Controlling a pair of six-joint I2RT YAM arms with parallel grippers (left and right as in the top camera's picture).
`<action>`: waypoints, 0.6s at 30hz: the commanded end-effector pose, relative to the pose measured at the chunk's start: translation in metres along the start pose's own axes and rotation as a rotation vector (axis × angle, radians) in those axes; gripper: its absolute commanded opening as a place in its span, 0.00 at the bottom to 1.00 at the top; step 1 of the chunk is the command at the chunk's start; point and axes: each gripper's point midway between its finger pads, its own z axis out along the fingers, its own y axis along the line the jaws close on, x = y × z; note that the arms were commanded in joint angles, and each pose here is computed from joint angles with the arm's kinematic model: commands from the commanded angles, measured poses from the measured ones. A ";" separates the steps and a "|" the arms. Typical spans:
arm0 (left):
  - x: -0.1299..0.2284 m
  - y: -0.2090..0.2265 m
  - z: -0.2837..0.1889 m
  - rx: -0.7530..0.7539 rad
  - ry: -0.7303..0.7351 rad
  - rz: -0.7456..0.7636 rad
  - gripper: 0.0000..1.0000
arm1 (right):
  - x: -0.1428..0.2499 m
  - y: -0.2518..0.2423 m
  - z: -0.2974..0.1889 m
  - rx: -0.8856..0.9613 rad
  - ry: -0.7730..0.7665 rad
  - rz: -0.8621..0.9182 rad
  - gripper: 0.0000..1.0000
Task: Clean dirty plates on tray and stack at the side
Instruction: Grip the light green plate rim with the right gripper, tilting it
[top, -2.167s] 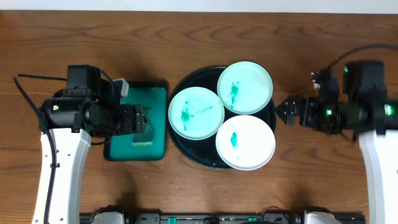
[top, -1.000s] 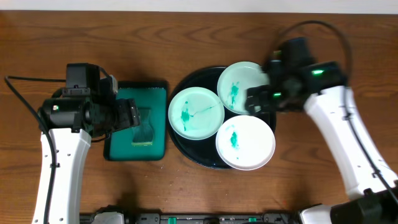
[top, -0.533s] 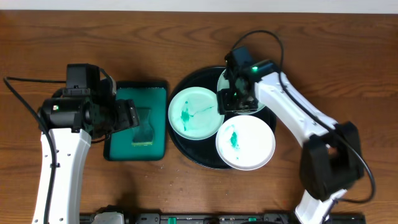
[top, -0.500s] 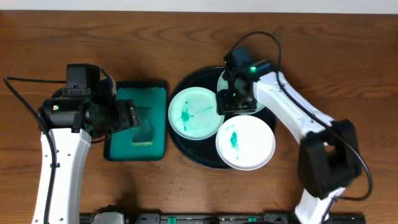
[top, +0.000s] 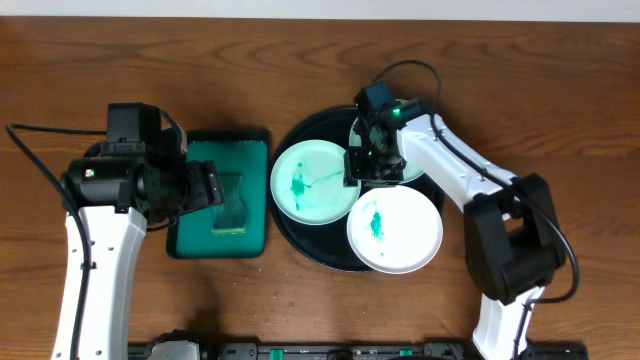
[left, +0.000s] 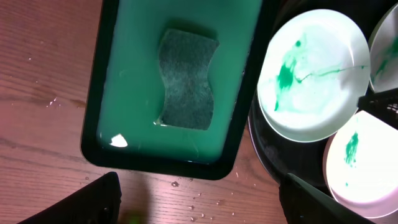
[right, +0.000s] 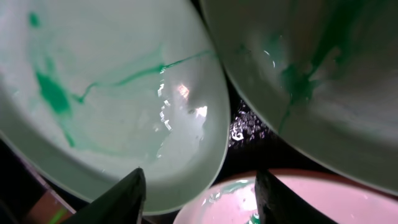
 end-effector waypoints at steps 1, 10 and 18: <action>-0.004 0.001 -0.004 -0.007 -0.013 -0.010 0.82 | -0.001 0.002 0.009 -0.001 0.018 0.031 0.50; -0.004 0.001 -0.004 -0.007 -0.013 -0.010 0.82 | -0.005 0.002 0.015 -0.001 0.007 0.049 0.14; -0.004 0.001 -0.004 -0.007 -0.013 -0.010 0.82 | -0.005 -0.002 0.018 0.014 0.001 0.051 0.20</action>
